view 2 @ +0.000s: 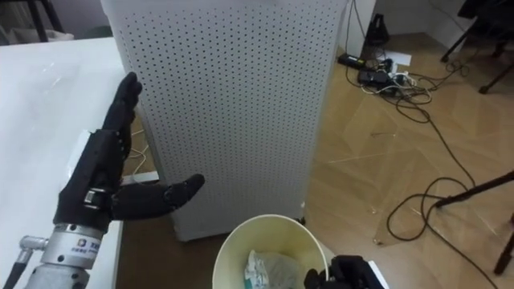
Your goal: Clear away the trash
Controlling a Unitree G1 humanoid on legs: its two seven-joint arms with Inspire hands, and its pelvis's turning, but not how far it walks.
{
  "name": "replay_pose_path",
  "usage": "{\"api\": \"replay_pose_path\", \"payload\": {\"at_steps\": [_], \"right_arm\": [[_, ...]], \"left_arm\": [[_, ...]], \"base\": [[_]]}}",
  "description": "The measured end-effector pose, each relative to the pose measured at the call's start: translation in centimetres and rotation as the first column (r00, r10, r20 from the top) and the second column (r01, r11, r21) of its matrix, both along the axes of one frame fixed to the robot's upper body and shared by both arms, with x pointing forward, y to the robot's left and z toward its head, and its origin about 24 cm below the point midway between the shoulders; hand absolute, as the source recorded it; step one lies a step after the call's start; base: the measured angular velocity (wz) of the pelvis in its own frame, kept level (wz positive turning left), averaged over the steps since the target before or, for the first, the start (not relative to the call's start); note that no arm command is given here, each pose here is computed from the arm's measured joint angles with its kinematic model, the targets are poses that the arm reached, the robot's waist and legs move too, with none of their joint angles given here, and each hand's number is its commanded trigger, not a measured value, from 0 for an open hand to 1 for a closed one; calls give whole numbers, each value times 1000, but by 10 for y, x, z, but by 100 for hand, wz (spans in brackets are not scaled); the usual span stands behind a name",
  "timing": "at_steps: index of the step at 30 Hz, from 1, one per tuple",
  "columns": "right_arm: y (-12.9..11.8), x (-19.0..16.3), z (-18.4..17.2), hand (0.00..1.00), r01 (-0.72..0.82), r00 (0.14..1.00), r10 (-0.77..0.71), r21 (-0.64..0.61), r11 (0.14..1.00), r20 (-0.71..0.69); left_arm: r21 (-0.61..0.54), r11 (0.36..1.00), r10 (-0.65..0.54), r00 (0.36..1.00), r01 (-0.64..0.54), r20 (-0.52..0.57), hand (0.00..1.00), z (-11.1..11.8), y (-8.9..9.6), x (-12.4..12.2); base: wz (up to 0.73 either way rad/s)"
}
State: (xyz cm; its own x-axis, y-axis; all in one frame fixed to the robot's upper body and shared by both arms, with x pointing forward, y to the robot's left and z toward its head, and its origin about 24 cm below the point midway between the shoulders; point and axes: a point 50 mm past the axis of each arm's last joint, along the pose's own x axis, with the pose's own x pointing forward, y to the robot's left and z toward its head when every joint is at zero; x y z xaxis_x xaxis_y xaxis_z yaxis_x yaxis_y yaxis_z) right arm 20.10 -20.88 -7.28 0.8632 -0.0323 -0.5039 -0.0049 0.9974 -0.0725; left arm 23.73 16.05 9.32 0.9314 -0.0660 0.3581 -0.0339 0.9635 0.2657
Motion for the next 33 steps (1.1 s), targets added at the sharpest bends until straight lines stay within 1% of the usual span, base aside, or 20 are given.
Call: {"api": "replay_pose_path", "payload": {"at_steps": [4, 9, 12, 18, 22, 25, 29, 33], "right_arm": [[1, -2, -1, 100, -16, 1000, 16, 17, 1000, -1], [2, -6, -3, 100, -38, 999, 38, 29, 999, -12], [2, -10, -6, 100, -44, 999, 45, 21, 999, -24], [-11, -18, -10, 100, 1, 998, -2, -22, 1000, -58], [-13, -31, -16, 100, -6, 995, 5, -15, 1000, -97], [-15, -31, -15, 100, -13, 995, 11, -19, 1000, -96], [-15, -24, -12, 100, -8, 997, 6, -29, 1000, -74], [-13, -19, -9, 100, -12, 999, 11, -22, 1000, -46]], "left_arm": [[68, 996, 60, 998, -60, 12, 0, -4, 4, -3], [103, 988, 109, 994, -111, 24, 0, -5, 11, -4], [111, 987, 110, 993, -114, 37, 0, -5, 11, -6], [115, 983, 131, 985, -143, 110, 0, -2, 9, -11], [188, 963, 160, 969, -195, 186, 0, 4, 12, -12], [188, 963, 153, 966, -193, 206, 0, 7, 10, -14], [181, 964, 152, 963, -194, 225, 0, 10, 9, -12], [184, 961, 150, 946, -208, 287, 0, 19, 9, -8]], "base": [[-31], [-33], [-16], [-19], [-20], [-35], [-1], [20]]}}
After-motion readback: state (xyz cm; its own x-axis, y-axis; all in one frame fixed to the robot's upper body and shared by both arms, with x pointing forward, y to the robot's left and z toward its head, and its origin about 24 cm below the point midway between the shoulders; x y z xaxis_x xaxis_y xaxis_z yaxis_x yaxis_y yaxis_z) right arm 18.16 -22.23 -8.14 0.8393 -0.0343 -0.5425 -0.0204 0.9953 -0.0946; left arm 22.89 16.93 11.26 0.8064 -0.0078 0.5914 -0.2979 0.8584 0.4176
